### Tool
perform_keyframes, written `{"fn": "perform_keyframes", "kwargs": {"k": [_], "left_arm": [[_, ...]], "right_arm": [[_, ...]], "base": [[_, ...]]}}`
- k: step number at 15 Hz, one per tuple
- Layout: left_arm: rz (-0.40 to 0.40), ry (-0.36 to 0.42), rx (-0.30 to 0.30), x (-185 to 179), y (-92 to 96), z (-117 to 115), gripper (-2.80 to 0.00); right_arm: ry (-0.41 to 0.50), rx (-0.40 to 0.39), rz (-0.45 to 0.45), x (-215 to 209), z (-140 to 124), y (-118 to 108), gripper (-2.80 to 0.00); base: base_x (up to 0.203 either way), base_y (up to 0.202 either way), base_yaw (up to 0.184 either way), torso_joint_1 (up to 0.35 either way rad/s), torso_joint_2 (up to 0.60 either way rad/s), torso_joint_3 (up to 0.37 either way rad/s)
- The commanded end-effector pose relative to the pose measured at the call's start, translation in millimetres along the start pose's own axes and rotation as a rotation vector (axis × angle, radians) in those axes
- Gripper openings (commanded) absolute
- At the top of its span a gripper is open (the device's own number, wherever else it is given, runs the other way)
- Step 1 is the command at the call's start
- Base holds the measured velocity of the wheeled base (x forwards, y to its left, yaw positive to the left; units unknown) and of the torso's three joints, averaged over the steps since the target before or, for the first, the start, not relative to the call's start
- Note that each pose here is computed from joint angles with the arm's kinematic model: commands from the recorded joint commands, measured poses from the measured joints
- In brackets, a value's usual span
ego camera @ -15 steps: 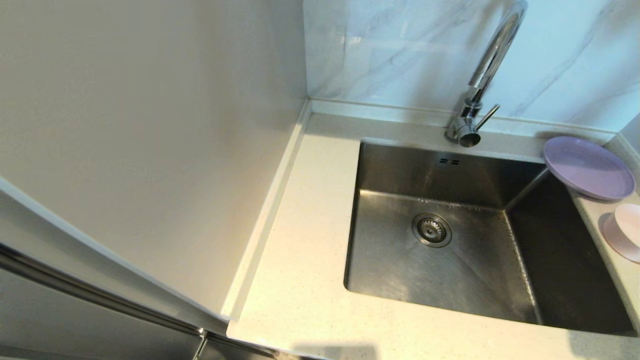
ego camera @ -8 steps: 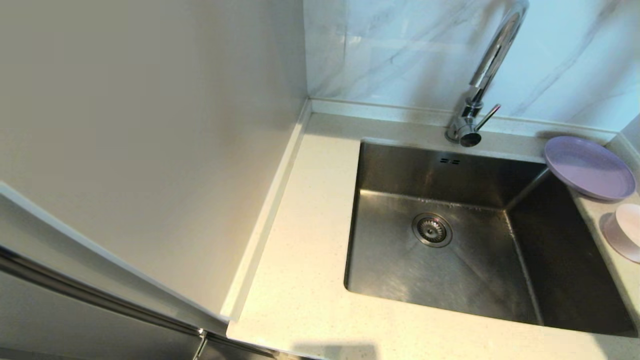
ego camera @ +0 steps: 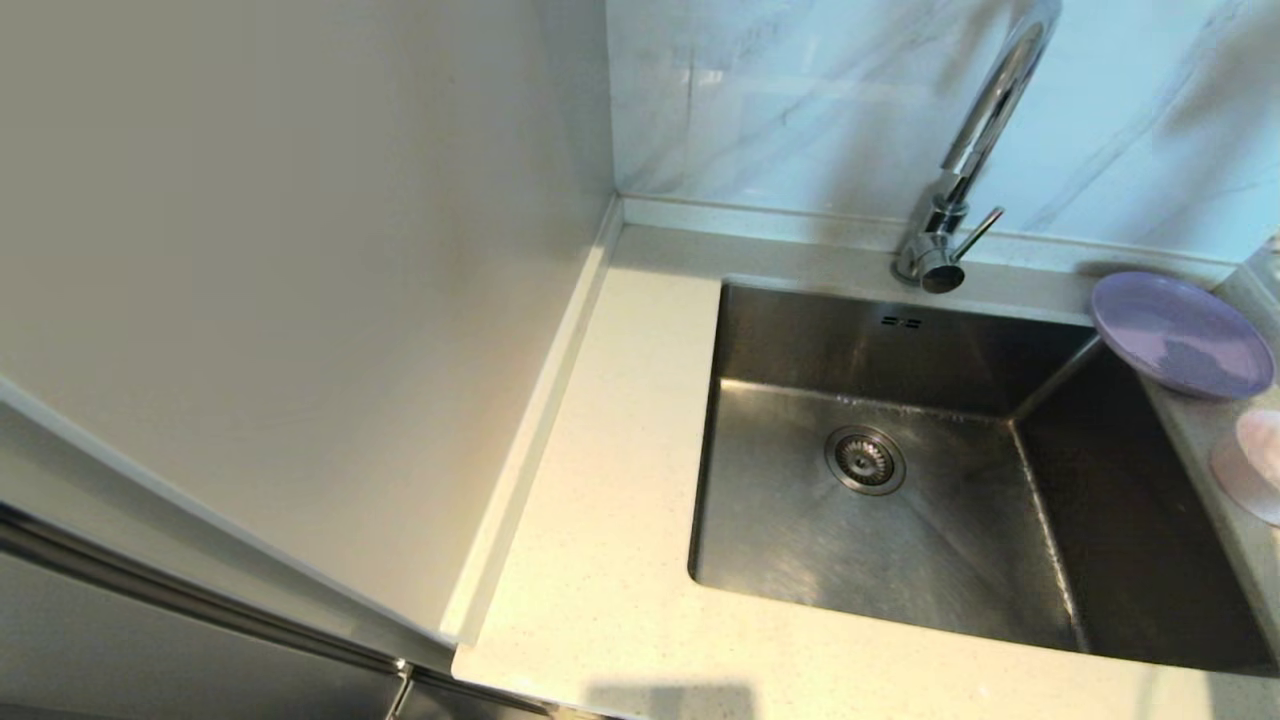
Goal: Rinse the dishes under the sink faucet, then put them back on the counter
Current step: Turn on the faucet
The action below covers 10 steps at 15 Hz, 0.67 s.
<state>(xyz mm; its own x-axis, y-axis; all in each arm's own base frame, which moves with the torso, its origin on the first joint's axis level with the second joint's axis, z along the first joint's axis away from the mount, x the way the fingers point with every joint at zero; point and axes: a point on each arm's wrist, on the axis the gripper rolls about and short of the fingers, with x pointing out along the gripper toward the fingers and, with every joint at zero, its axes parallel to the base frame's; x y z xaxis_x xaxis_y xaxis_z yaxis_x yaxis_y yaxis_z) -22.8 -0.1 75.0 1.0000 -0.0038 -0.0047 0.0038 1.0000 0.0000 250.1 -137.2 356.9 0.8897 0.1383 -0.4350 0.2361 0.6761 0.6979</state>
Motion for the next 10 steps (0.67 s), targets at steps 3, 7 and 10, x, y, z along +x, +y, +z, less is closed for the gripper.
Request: {"fn": "perform_keyframes", "kwargs": {"k": [3, 7, 10], "left_arm": [[0.001, 0.0, 0.0, 0, 0.0, 0, -2.8], [0.0, 0.0, 0.0, 0, 0.0, 0, -2.8], [0.0, 0.0, 0.0, 0, 0.0, 0, -2.8]], "right_arm": [[0.267, 0.206, 0.325, 48, 27, -78, -2.8], [0.368, 0.217, 0.363, 85, 17, -80, -2.8], [0.343, 0.051, 0.387, 88, 16, -84, -2.8]], "base": [[0.0, 0.0, 0.0, 0.0, 0.0, 0.0], [0.0, 0.0, 0.0, 0.0, 0.0, 0.0], [0.0, 0.0, 0.0, 0.0, 0.0, 0.0]]}}
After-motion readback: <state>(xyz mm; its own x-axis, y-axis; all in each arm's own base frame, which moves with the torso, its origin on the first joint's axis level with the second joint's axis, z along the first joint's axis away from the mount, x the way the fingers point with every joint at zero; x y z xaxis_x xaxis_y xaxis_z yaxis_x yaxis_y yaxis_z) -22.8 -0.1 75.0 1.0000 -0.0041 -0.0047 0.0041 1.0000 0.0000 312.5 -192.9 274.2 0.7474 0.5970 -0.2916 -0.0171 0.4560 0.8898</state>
